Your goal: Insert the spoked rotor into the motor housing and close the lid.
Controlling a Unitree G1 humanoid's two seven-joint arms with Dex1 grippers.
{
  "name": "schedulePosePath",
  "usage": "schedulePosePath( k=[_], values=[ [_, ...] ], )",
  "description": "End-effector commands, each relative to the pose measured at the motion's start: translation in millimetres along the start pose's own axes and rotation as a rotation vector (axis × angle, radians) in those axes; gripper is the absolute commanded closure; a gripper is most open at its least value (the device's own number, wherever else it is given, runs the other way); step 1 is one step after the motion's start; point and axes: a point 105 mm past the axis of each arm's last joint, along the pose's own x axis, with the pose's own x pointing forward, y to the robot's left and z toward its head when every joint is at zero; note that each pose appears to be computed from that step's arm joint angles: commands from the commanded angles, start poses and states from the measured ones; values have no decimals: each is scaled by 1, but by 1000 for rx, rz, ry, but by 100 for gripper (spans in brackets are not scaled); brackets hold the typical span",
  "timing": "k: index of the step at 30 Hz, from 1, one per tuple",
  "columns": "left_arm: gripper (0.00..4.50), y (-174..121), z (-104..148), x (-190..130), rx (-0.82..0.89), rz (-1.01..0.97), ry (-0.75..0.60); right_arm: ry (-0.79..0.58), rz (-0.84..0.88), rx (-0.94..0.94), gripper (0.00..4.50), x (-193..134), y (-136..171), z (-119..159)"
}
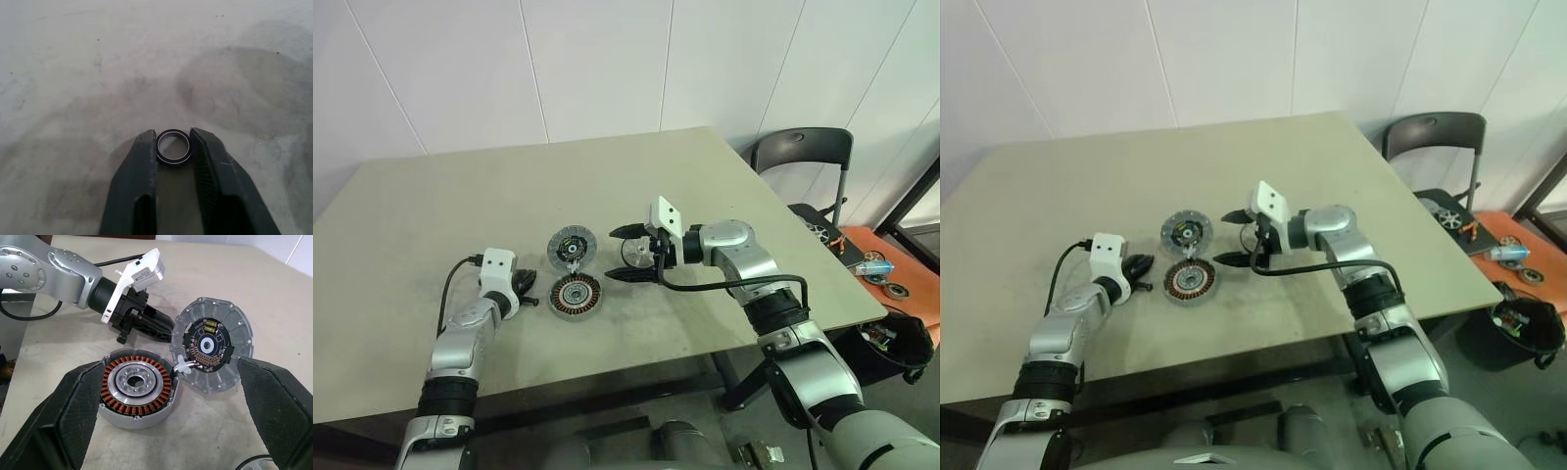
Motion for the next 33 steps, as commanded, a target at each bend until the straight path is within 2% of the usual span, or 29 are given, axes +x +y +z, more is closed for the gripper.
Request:
schedulePosePath(
  k=[1,8,15,21,25,28,33],
  values=[
    [382,1,11,1,18,5,-25,-39,-10,-57,0,0,-5,19],
    [382,3,14,-10,22,1,-36,-37,-19,-59,0,-1,-7,18],
    [382,5,28,-55,99,-84,-97,-9,-36,-49,0,-8,-9,7],
    [382,-15,38,-93,177,-261,-131,25,-44,-11,0,-17,-10,-8],
    [382,-46,56,-110,195,-443,-172,43,-44,11,0,-24,-9,-16],
    [382,-70,63,-113,199,-566,-175,59,-35,24,0,-31,-6,-22],
    [382,-86,76,-96,176,-646,-202,99,-21,15,0,-42,-2,-32]
  ],
)
